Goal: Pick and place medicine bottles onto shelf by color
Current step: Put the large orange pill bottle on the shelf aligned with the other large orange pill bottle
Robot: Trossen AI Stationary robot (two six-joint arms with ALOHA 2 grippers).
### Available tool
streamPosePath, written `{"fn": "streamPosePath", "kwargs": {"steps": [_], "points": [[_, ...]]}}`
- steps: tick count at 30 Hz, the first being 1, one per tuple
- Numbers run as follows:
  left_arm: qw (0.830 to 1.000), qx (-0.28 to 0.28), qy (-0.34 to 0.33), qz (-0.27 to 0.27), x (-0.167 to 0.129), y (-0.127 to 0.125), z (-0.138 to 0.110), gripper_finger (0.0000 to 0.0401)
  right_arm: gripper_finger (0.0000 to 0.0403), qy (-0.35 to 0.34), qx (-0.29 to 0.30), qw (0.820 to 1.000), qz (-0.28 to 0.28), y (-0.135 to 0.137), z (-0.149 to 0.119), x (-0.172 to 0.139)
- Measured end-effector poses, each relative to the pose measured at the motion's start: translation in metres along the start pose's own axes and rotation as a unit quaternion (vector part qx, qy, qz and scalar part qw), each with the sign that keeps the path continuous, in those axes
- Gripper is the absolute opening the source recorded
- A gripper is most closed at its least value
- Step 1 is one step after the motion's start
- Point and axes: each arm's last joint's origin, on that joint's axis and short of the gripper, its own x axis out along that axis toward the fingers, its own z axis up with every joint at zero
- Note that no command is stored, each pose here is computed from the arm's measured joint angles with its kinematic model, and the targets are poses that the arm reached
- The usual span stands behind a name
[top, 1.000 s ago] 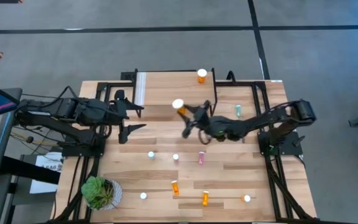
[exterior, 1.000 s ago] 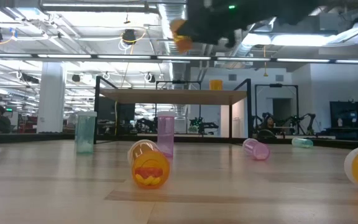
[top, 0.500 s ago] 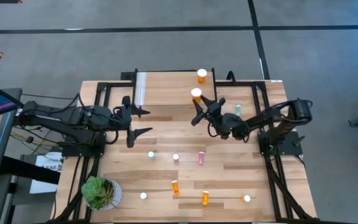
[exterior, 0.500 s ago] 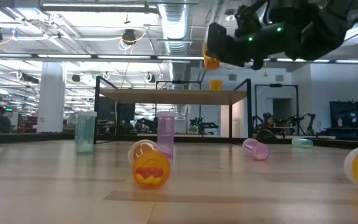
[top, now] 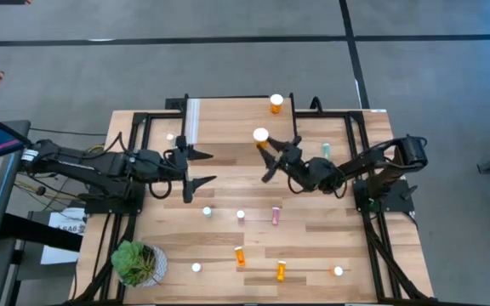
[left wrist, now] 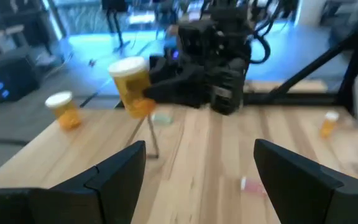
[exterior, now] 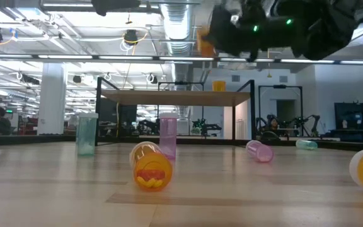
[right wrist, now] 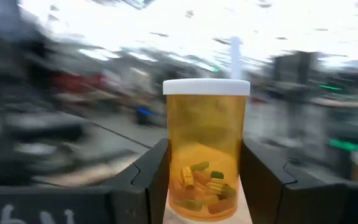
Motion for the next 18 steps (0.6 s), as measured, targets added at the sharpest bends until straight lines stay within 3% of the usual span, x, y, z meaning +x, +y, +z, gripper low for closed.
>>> {"fn": "streamPosePath", "kwargs": {"steps": [4,11,18], "points": [[0.998,-0.012,-0.061,-0.029,0.006,-0.001,-0.011,0.0286,0.0176,-0.029,0.059,0.993,0.094,0.010,0.013,-0.006],[0.989,-0.026,-0.132,-0.054,0.021,-0.004,-0.033,0.0286,0.0177,-0.048,0.142,0.973,0.175,0.018,0.021,-0.012],[0.986,-0.056,-0.149,-0.056,0.055,-0.013,-0.047,0.0286,0.0181,-0.059,0.134,0.966,0.214,0.032,0.030,-0.009]]}}
